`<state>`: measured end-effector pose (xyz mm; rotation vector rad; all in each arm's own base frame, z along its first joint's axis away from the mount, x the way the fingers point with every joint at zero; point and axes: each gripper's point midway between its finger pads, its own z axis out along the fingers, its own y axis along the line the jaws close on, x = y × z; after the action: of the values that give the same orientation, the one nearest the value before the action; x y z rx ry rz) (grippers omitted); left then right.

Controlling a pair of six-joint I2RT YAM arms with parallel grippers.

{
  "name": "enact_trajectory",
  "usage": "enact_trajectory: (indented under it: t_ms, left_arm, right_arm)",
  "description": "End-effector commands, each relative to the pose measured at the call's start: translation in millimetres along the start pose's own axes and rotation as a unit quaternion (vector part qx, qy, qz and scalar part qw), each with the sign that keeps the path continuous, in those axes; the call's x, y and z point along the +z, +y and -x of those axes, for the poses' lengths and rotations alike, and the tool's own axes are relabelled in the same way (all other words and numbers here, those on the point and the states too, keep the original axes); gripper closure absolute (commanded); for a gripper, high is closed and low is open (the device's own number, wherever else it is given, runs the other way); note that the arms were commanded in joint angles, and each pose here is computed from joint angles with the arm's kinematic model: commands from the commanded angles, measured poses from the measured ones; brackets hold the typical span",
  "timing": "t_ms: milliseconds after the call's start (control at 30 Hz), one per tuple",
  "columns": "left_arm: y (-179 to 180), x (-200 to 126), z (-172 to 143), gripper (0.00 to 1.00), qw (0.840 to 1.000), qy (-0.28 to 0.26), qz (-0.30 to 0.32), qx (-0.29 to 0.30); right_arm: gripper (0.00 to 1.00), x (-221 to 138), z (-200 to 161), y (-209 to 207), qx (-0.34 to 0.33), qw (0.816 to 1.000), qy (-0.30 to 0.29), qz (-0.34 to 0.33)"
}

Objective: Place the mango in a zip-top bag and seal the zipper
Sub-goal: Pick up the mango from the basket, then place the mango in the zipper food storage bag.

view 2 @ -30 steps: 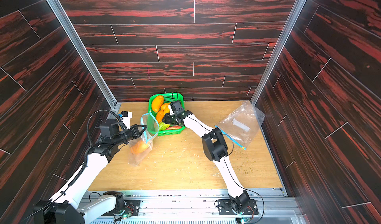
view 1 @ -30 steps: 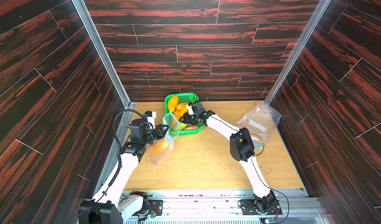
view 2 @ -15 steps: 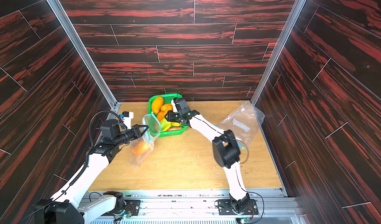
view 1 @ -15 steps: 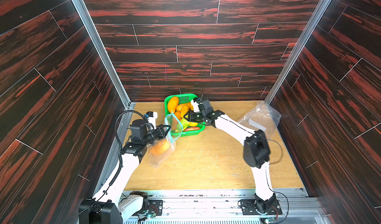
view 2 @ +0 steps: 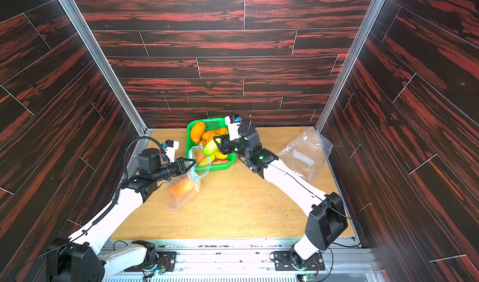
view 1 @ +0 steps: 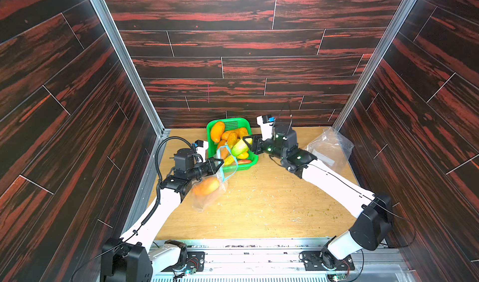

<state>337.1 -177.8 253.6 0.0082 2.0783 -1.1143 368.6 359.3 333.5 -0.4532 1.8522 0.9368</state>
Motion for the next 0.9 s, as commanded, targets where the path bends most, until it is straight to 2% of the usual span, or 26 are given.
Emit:
enact_trajectory:
  t_ms: [0, 133, 167, 233, 433, 567, 733, 867]
  left_arm:
    - [-27, -3, 17, 1.0, 0.999, -0.024, -0.028, 0.012]
    - [-35, -4, 19, 1.0, 0.999, -0.033, -0.033, 0.007]
    - [-36, -4, 19, 1.0, 0.999, -0.034, -0.034, 0.004]
    - [-40, -4, 22, 1.0, 0.998, -0.041, -0.038, 0.0]
    - [-63, 4, 26, 1.0, 0.997, -0.042, -0.067, 0.003]
    - [-74, 9, 29, 1.0, 0.996, -0.043, -0.079, 0.002]
    - [-82, 20, 28, 1.0, 0.996, -0.036, -0.087, 0.003]
    - [-88, 32, 26, 1.0, 0.995, -0.03, -0.098, 0.001]
  right_arm:
    - [1.0, 13, -15, 9, -0.037, 0.999, 0.01, 0.015]
    - [0.97, 15, -25, 10, -0.054, 0.998, 0.028, 0.019]
    - [0.94, 14, -26, 10, -0.057, 0.998, 0.03, 0.016]
    - [0.82, 9, -29, 9, -0.067, 0.997, 0.033, 0.013]
    - [0.69, 0, -34, 7, -0.096, 0.995, 0.039, 0.008]
    - [0.55, -8, -30, 4, -0.101, 0.994, 0.033, -0.007]
    - [0.31, -31, -16, 1, -0.095, 0.995, 0.012, -0.032]
    - [0.25, -50, -15, -21, -0.073, 0.994, 0.016, -0.082]
